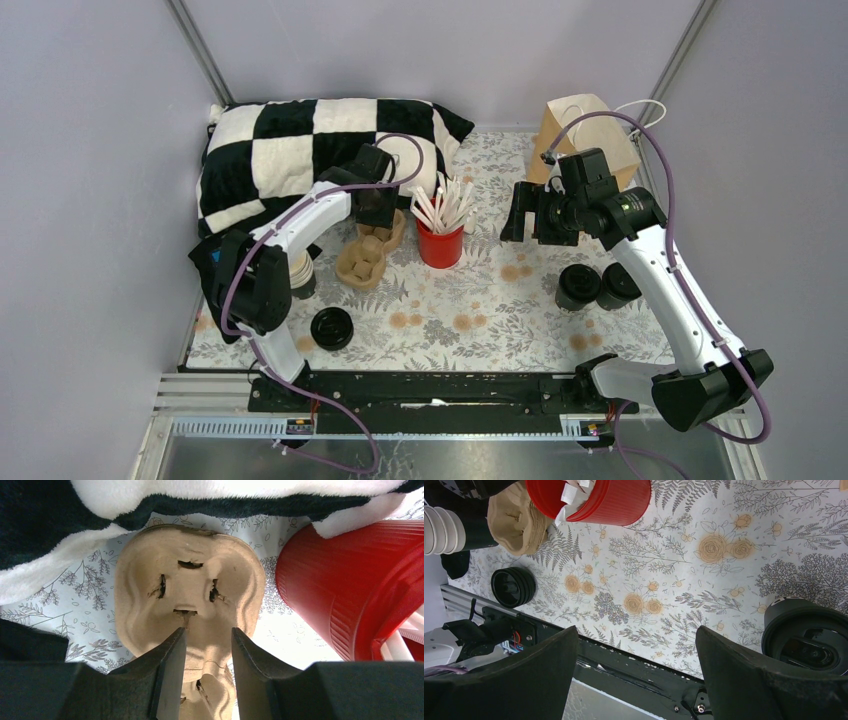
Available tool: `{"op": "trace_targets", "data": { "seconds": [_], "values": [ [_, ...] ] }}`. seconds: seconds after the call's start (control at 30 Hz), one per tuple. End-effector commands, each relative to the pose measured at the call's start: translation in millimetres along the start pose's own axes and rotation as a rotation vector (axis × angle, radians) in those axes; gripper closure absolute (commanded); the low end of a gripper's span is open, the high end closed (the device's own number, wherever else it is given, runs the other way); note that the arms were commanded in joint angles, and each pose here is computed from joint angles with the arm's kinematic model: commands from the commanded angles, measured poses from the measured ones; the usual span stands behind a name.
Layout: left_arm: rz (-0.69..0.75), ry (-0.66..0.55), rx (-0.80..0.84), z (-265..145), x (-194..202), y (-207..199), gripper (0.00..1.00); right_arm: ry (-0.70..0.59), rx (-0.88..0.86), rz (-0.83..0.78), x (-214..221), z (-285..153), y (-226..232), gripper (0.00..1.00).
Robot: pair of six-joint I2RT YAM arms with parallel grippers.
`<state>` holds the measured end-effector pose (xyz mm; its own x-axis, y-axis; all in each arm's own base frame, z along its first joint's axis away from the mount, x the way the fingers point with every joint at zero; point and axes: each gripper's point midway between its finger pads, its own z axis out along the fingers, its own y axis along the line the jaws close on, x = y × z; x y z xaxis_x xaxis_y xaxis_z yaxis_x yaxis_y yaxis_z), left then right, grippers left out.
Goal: Pack the takeout coffee
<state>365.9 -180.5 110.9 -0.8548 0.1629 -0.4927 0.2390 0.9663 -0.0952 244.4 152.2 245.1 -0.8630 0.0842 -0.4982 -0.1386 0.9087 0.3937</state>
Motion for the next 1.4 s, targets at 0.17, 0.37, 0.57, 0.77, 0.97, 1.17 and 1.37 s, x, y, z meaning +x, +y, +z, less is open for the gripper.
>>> {"op": "trace_targets", "data": {
  "seconds": [0.17, 0.37, 0.57, 0.77, 0.97, 1.17, 1.37],
  "values": [
    [-0.029, -0.026, 0.149, -10.2, -14.1, -24.3, 0.51, -0.005, -0.027, -0.003, 2.1, -5.4, 3.8, 0.08],
    [-0.07, -0.008, 0.18, 2.0, -9.5, -31.3, 0.5, -0.005, -0.029, -0.002, 2.3, -5.3, 4.2, 0.08],
    [-0.086, 0.002, 0.175, 16.1, -11.3, -32.0, 0.5, -0.005, -0.028, -0.001, 3.9, -6.8, 3.7, 0.08],
    [-0.085, 0.011, 0.154, 22.0, -9.7, -26.9, 0.56, -0.005, -0.024, 0.002, 6.0, -7.9, 2.3, 0.08],
    [-0.107, 0.015, 0.175, 22.0, -10.5, -27.8, 0.67, -0.001, -0.029, 0.001, 5.5, -6.5, 3.5, 0.08],
    [-0.097, 0.014, 0.175, 22.2, -11.2, -27.7, 0.78, 0.004, -0.031, 0.002, 5.7, -5.4, 3.9, 0.08],
    [-0.075, -0.025, 0.145, 9.6, -20.3, -21.9, 0.89, 0.004, -0.031, 0.002, 5.4, -5.0, 3.6, 0.08]
  ]
}}
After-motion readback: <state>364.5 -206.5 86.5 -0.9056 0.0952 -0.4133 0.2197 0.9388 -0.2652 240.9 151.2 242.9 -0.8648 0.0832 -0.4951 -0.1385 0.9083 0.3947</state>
